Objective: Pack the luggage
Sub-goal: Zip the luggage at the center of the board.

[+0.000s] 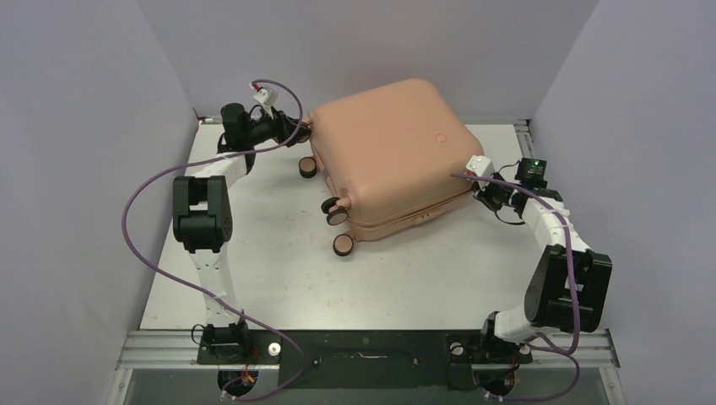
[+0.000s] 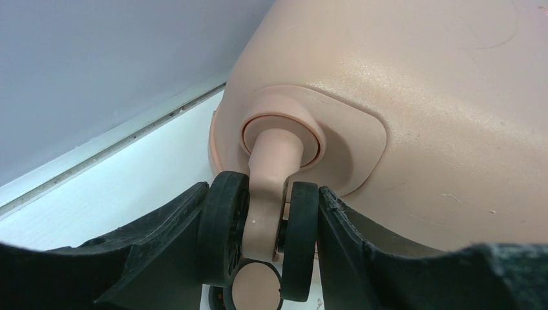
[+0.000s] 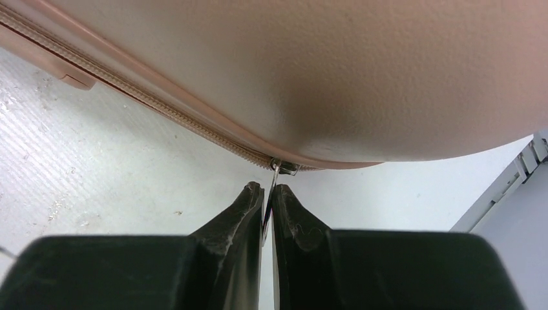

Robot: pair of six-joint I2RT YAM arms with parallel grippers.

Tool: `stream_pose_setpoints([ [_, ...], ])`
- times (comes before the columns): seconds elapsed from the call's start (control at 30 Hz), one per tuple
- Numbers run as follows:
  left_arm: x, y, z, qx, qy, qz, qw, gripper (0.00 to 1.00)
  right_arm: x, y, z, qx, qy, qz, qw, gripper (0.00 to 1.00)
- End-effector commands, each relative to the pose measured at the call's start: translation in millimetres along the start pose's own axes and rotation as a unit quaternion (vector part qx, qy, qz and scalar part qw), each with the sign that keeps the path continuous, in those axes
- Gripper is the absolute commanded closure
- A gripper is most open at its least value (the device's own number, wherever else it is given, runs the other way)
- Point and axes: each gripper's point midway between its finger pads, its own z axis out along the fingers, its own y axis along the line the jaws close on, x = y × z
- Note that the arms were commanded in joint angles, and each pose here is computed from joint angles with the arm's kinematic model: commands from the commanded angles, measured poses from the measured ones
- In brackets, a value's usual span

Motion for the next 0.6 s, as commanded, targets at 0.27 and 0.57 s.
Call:
stream_pose_setpoints([
  [0.27,6,6,23,-0.123,0.011,-0.029,0.992,1.0,-59,96,-10,-0.271,-0.149,-0.015,0.951,0.95],
  [0.57,-17,-9,27,-0.099,0.005,-0.059,0.993,1.0,-61,53,-40,-0.194,-0.131,-0.001,0.972,0.95],
])
